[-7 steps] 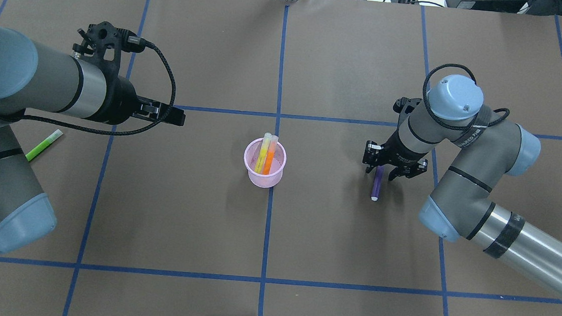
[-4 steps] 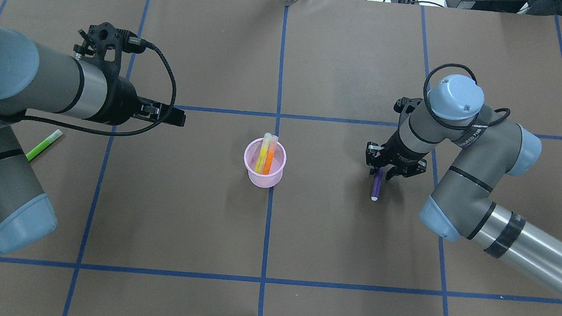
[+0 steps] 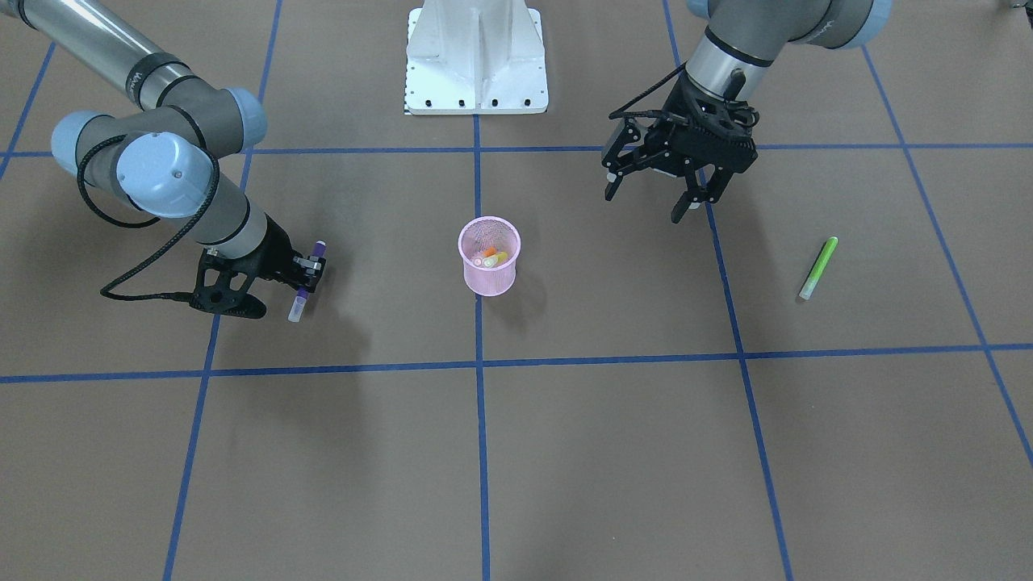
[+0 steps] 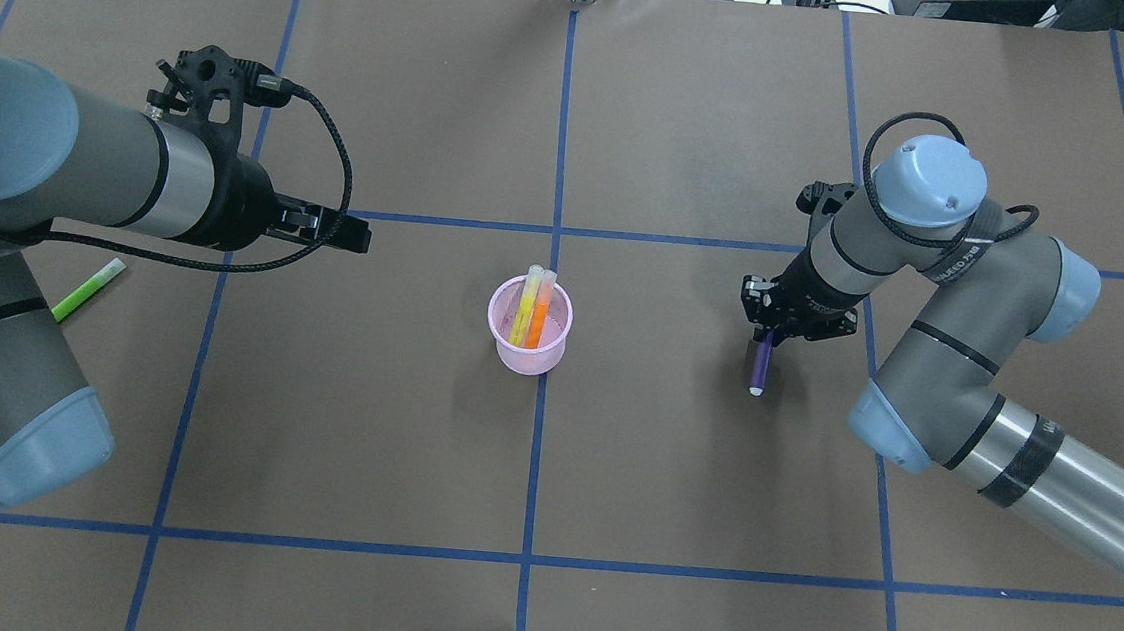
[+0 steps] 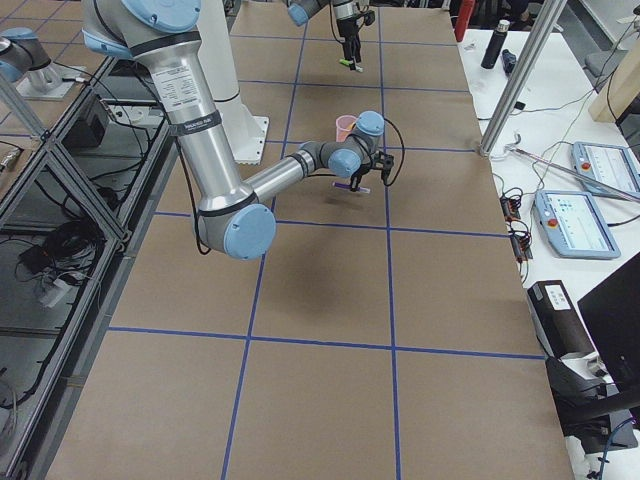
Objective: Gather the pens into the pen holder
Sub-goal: 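Carry the purple pen to the pink cup and drop it in with the right gripper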
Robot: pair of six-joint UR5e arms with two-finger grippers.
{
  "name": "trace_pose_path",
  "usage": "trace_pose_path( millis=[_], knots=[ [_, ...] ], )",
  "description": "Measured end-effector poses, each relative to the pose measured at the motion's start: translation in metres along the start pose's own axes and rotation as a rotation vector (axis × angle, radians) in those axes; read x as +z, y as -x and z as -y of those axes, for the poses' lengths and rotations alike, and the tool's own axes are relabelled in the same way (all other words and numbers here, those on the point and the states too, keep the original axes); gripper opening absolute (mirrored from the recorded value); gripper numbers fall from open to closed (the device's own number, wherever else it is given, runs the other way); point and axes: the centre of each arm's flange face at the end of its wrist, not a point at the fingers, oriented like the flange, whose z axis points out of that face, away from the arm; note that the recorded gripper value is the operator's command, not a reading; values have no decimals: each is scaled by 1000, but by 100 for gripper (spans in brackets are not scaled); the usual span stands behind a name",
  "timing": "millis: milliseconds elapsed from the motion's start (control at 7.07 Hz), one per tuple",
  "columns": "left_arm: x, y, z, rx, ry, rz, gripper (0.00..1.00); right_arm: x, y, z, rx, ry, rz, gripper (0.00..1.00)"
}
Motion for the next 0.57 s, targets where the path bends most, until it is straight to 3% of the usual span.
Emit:
trace_pose_path(
  millis=[142, 566],
  knots=[
    [-1, 4, -3, 5, 1, 0, 99, -21, 14, -6, -10, -45, 16, 0],
    [1, 44, -28, 33, -1, -14, 99, -39, 91, -66, -8, -313, 65, 0]
  ],
)
